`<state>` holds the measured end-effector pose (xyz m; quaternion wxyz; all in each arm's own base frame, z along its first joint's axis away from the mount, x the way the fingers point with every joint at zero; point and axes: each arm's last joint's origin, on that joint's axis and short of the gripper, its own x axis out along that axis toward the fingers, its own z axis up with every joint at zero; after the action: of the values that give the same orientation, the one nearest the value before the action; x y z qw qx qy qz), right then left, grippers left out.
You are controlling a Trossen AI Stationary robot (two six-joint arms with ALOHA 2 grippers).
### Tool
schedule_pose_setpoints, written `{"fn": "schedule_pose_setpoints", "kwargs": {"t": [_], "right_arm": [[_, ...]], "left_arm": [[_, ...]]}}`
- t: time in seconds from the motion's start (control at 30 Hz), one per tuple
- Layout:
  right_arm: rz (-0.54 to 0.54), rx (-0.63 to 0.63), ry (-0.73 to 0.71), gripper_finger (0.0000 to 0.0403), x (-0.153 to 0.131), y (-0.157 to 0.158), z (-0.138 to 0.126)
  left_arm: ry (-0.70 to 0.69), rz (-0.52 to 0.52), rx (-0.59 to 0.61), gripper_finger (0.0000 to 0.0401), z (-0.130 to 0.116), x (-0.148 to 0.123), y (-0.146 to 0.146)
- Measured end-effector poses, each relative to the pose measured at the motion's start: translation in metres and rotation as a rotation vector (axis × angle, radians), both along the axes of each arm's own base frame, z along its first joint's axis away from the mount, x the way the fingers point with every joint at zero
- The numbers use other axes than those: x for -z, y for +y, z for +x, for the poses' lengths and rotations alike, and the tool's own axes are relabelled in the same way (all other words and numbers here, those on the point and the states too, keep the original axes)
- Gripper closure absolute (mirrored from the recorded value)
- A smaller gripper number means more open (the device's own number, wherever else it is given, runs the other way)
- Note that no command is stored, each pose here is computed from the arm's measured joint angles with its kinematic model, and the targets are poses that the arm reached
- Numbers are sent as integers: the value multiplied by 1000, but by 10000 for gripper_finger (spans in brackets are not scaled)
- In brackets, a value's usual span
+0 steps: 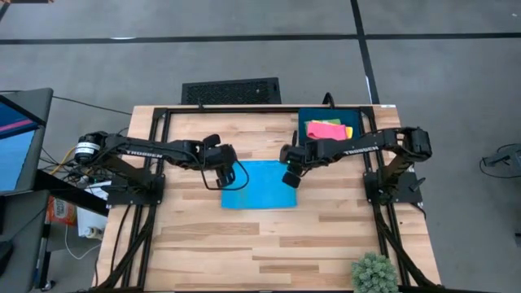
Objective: Fold microfiber towels
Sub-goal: Fold the light blue microfiber towel
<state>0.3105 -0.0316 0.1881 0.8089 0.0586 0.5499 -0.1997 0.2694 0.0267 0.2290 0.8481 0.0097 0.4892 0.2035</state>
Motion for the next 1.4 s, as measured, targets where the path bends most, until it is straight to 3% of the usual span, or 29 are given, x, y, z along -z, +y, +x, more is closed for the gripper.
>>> {"fn": "schedule_pose_setpoints", "kwargs": {"t": [0.13,0.3,0.43,0.53,0.8,1.1,1.4], "right_arm": [[87,-32,-4,243,-3,-6,-3],[239,-317,-134,214,-27,22,-3],[206,-483,-165,215,-32,60,-3],[144,-538,-169,227,-27,85,-4],[108,-452,-105,255,26,105,-34],[115,-439,-177,248,49,104,-41],[109,-425,-123,254,78,105,-42]], "left_arm": [[-36,-121,11,228,2,0,-5],[-88,-243,138,243,7,-2,-31],[-129,-217,244,255,9,-3,-60],[-198,-187,230,261,7,8,-78],[-330,-246,94,263,-13,53,-95],[-291,-274,29,263,-25,71,-93],[-284,-295,-18,263,-30,77,-92]]}}
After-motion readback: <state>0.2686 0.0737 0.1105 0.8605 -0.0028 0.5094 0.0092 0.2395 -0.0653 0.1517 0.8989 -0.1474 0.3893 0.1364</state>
